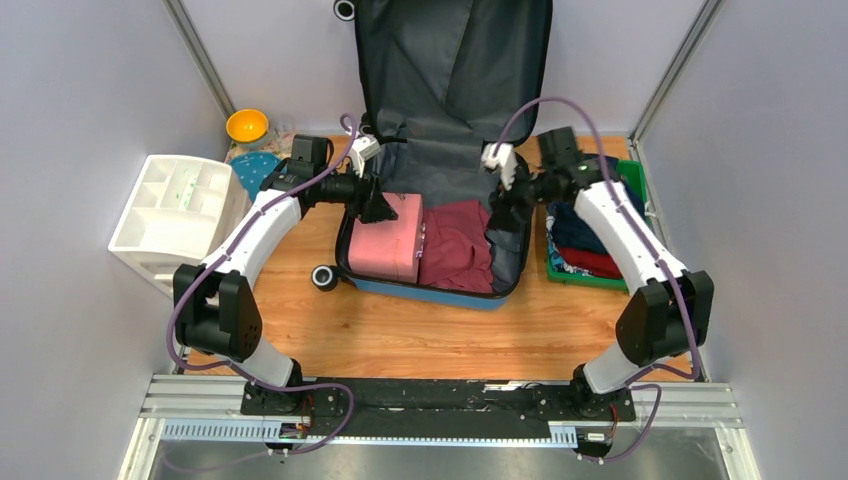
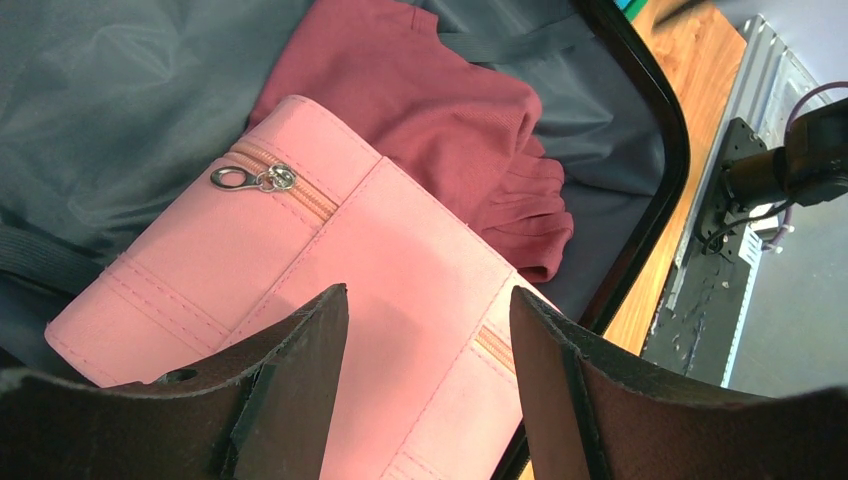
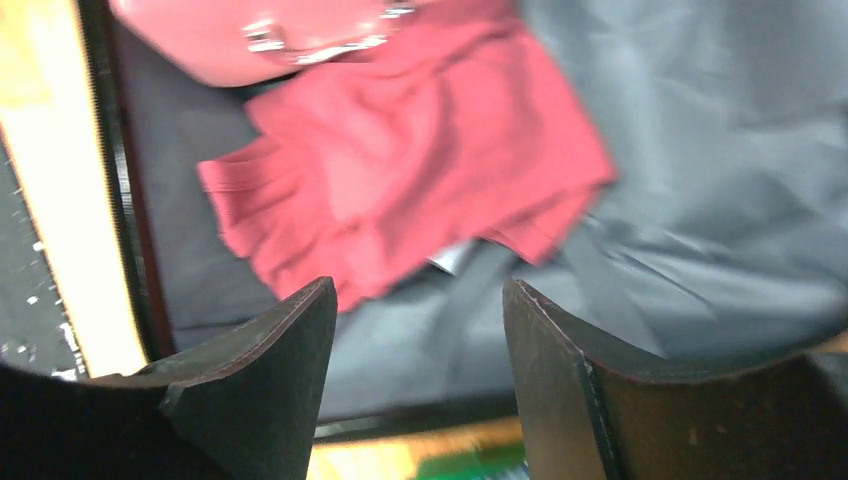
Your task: Open, take out, and arrange the luggage
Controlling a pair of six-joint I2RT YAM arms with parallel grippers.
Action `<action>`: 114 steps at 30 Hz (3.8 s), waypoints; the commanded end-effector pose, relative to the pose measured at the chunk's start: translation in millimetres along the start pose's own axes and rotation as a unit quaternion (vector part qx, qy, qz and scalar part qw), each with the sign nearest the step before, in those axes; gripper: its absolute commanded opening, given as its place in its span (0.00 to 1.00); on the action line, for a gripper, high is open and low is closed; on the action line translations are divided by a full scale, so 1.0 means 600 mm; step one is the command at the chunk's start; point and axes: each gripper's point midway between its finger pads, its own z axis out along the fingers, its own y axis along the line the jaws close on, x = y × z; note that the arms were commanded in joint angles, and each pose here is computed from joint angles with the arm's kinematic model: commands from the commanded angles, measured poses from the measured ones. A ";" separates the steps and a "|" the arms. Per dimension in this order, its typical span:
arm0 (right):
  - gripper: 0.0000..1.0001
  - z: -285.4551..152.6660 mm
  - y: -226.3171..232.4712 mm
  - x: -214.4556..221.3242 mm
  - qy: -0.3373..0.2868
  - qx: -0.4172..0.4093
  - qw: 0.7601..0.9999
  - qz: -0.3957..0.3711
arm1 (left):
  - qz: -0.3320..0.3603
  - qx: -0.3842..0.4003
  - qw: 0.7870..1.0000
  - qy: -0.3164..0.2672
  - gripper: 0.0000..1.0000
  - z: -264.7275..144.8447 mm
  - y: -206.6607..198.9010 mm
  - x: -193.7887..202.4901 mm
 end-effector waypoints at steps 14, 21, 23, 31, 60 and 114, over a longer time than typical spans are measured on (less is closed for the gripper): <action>0.74 0.268 0.122 0.102 0.049 -0.095 0.986 -0.125 | 0.013 0.004 1.000 -0.017 0.69 -0.011 -0.010 -0.017; 0.82 0.297 0.115 0.150 0.126 -0.092 0.975 -0.160 | 0.014 0.006 1.000 -0.018 0.69 -0.007 -0.008 -0.017; 0.76 0.301 0.115 0.177 0.163 -0.097 0.967 -0.173 | 0.018 0.005 1.000 -0.019 0.69 -0.008 -0.006 -0.019; 0.15 0.298 0.091 0.222 0.205 -0.044 0.959 -0.188 | 0.021 0.002 0.999 -0.025 0.69 -0.012 -0.002 -0.026; 0.00 0.213 -0.050 0.096 0.148 0.039 0.976 -0.154 | 0.021 0.014 0.999 -0.036 0.68 -0.013 -0.004 -0.031; 0.87 -0.215 -0.109 0.315 0.183 0.023 0.976 -0.116 | -0.003 0.029 0.998 -0.050 0.68 -0.008 0.000 -0.037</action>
